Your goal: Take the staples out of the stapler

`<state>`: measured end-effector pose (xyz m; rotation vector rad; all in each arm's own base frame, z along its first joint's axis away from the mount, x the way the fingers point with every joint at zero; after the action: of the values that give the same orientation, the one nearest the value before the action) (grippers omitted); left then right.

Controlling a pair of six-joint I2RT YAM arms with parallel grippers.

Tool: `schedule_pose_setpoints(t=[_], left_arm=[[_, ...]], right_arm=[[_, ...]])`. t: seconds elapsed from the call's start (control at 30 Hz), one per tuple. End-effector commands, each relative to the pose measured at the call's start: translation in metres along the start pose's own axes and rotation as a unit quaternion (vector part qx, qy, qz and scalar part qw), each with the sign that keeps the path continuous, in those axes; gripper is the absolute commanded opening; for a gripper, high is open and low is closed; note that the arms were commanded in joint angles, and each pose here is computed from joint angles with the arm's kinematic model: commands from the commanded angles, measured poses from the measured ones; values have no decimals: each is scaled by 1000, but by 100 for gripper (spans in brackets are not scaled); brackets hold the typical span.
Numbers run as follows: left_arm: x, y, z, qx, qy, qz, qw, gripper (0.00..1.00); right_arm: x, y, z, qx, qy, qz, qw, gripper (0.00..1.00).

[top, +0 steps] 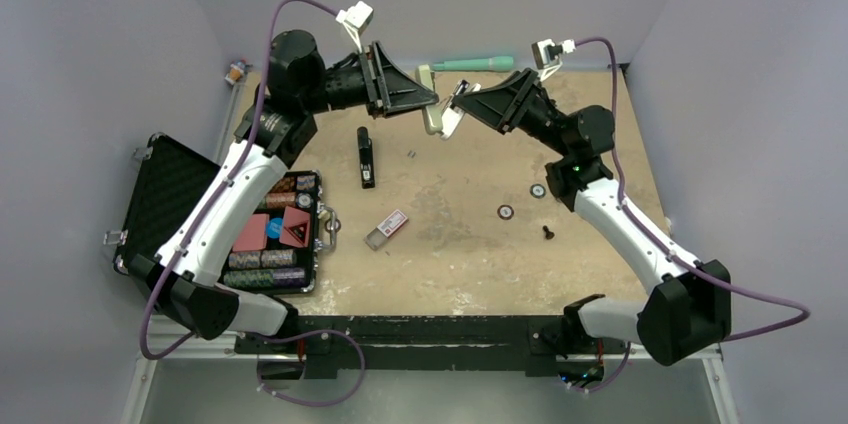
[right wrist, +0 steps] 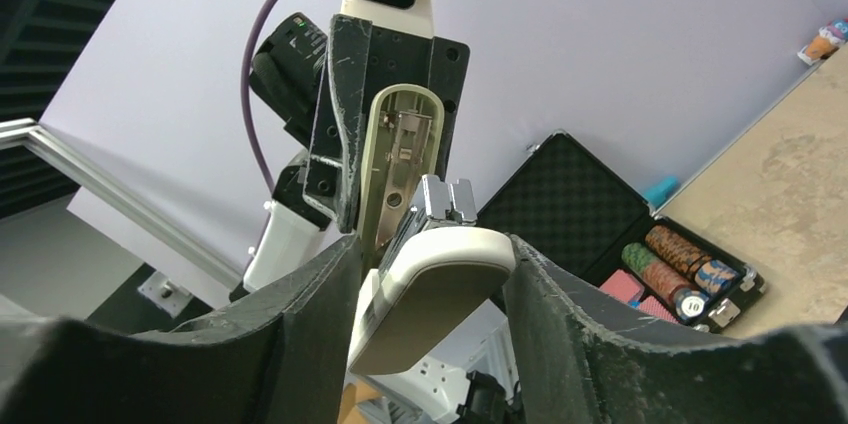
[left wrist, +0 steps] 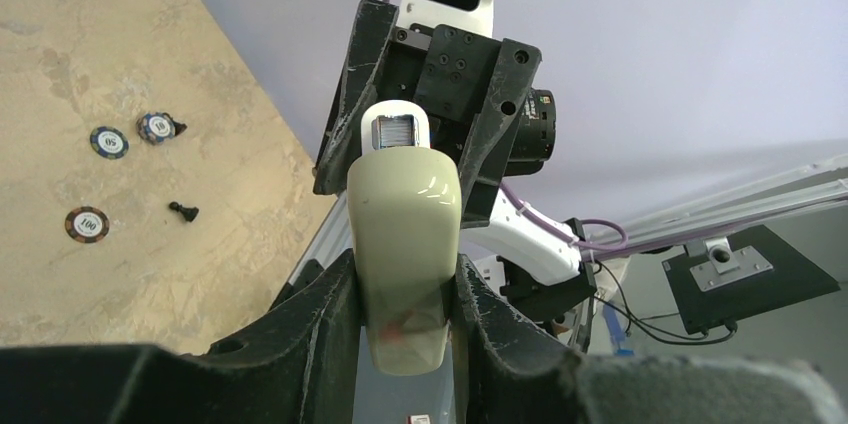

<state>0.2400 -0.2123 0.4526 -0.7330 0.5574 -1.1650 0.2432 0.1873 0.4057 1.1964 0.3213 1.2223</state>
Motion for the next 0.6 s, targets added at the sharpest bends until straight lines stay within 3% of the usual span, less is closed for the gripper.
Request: schedule_pose_setpoints(t=[0.0,0.23,0.3,0.33,0.47,0.57], left_arm=[[-10,-17,4,31,-26,-24,999,0],[-12,-14,1,34,-27,-15,999,0],[-15,-13,-2,39,-27,4,999,23],[-17,-11,-4,41,-27,18,999,39],[-30,-5,-15,65,-22,77,995,86],[-41,0,-25,76,-12,123,989,96]], right_arm=[[6,21,3,-30,-4,41,999,52],[8,16,-2,-25,15,39,999,13],[7,15,-3,-27,19,32,999,1],[7,15,-3,-29,20,27,999,0],[5,8,-4,-30,25,-21,999,0],[3,-4,-4,-31,27,-73,996,0]])
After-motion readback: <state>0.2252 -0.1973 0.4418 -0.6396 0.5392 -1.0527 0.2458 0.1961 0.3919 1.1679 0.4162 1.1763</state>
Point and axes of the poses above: each gripper's point midway between its finger pads, its own x axis out along the fingers, its own y axis along the line the jaws close on, z = x × y, the point moved 9 cm from there along -x, back along the fingers, and after that the axes turned 11 degrees about x, right-handed, at the moved point
